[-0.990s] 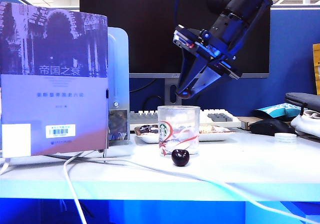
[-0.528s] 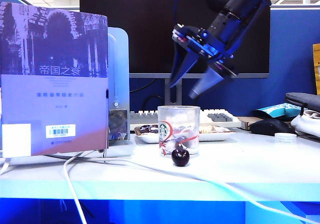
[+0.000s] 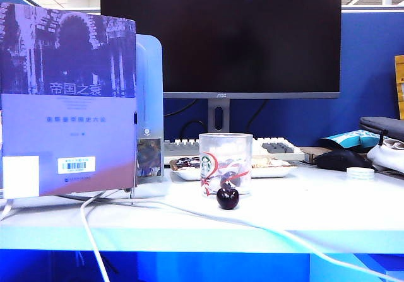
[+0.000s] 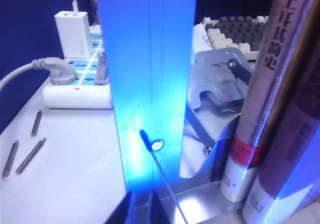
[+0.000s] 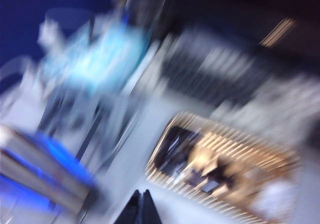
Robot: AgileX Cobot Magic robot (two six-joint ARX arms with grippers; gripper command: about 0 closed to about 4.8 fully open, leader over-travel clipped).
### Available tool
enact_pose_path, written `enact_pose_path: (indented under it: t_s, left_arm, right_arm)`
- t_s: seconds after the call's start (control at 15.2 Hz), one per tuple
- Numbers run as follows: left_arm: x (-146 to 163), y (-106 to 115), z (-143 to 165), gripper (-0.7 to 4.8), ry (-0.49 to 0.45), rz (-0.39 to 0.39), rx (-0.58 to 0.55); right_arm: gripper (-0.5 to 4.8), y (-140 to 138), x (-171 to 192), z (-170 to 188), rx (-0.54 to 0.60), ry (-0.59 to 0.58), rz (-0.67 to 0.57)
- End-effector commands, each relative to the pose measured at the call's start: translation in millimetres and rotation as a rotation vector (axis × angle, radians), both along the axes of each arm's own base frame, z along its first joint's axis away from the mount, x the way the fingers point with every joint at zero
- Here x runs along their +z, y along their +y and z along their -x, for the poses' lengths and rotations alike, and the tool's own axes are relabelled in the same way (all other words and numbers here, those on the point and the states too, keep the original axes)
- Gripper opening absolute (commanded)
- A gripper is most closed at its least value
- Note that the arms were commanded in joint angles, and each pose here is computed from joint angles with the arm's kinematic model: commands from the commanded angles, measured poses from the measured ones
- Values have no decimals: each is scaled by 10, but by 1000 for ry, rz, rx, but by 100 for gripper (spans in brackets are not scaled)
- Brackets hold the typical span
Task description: Pick up the cherry on the right side of the glass and put it inside the glass.
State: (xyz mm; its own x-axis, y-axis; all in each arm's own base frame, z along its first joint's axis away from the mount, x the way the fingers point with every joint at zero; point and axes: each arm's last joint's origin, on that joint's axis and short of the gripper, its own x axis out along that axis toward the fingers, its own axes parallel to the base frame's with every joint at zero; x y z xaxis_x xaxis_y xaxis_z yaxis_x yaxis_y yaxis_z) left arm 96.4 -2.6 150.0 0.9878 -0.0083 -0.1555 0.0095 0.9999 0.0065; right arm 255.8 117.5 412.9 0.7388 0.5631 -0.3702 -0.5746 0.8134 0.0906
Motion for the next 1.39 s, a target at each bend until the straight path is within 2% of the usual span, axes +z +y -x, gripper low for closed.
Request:
enact_pose_path:
  t_s: [0.07, 0.26, 0.4, 0.46, 0.59, 0.73, 0.86, 1.06, 1.32, 1.39]
  left_arm:
    - [-11, -1, 3, 53, 10, 3, -3]
    - [-11, -1, 3, 53, 10, 3, -3]
    - [-11, -1, 3, 53, 10, 3, -3]
    - [-11, -1, 3, 53, 10, 3, -3]
    - [-11, -1, 3, 53, 10, 3, -3]
    - [-11, -1, 3, 53, 10, 3, -3]
    - [-11, -1, 3, 53, 10, 3, -3]
    - [-11, -1, 3, 53, 10, 3, -3]
    - [-11, -1, 3, 53, 10, 3, -3]
    - [-11, -1, 3, 53, 10, 3, -3]
  right_arm:
    - [-1, -369, 578, 748, -148, -272, -64]
    - [-1, -708, 865, 1516, -173, -456, -157]
    - [-1, -946, 918, 2055, -189, -547, -205]
    - [-1, -1126, 858, 2419, -263, -570, -210]
    - [-1, -1270, 706, 2687, -349, -525, -171]
    - [-1, -1273, 504, 2665, -374, -490, -62]
    - [-1, -1176, 179, 2443, -378, -578, -74]
    - [0, -974, -755, 1942, -381, -658, -116]
    - [0, -948, -1844, 1720, -421, -496, -13]
    - [0, -961, -1957, 1726, -433, -497, -10]
